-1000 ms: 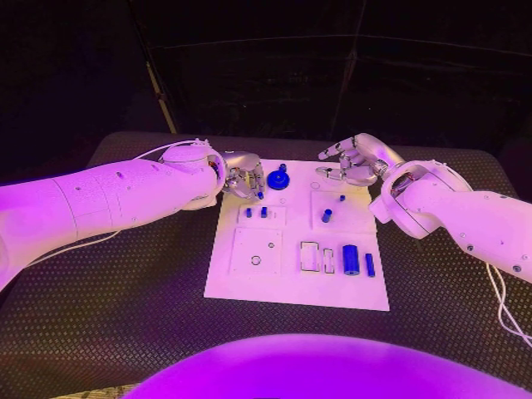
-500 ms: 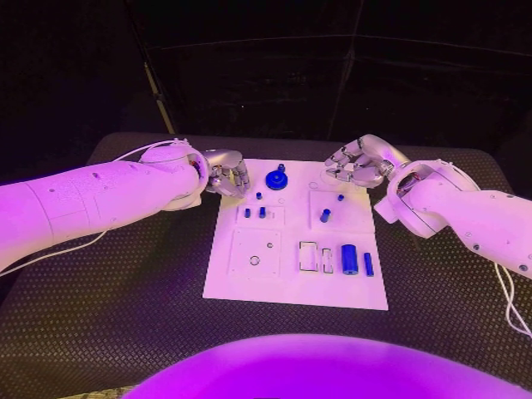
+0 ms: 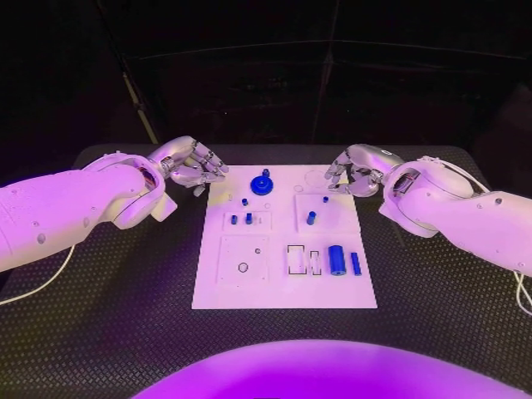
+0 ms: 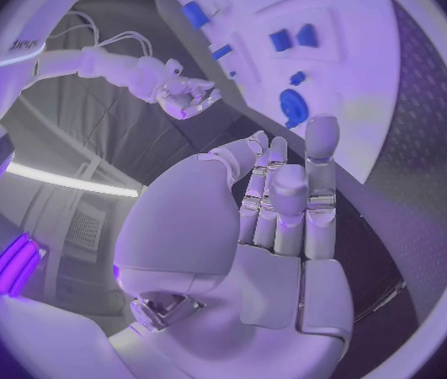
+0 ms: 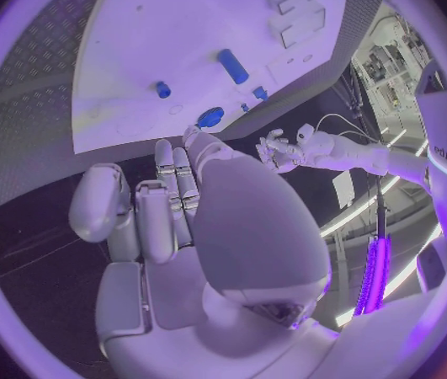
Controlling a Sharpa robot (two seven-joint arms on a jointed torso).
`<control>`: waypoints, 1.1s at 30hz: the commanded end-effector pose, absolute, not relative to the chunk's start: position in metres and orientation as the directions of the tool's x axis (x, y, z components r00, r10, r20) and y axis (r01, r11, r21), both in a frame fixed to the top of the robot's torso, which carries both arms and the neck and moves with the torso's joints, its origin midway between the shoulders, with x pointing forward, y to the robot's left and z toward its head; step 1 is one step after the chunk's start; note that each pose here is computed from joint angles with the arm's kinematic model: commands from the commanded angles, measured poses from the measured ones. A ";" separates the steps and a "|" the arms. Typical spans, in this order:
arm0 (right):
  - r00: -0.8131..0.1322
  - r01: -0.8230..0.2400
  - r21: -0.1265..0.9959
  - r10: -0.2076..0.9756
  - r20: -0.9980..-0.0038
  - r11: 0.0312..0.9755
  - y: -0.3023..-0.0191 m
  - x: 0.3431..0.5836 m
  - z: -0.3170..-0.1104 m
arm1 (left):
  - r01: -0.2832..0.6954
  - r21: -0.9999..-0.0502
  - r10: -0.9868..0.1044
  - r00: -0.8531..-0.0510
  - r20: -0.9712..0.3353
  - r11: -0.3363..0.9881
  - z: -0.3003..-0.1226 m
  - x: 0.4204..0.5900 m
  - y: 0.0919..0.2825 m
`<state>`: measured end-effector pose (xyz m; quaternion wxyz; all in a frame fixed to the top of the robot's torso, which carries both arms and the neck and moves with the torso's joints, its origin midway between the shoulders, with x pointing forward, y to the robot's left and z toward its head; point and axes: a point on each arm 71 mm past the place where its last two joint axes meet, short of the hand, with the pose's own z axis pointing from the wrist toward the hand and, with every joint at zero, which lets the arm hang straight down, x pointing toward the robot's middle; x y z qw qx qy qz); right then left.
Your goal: Assemble the parts on the task board
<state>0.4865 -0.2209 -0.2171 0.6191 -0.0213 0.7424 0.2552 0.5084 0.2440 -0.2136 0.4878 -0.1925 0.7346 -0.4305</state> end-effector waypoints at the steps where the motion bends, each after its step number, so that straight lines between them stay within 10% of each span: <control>1: -0.153 -0.361 0.162 0.113 -0.982 0.919 -0.219 0.487 -0.216 | 0.102 -0.967 -0.879 -0.403 -0.255 0.234 -0.202 0.504 0.242; 15: -0.211 -0.353 0.116 0.042 -0.977 0.928 -0.204 0.489 -0.230 | -0.016 -0.997 -0.931 -0.357 0.073 -0.071 -0.200 0.495 0.248; 33: -0.275 -0.362 0.106 0.002 -0.961 0.926 -0.196 0.489 -0.239 | -0.048 -0.992 -0.922 -0.368 0.125 -0.116 -0.200 0.492 0.244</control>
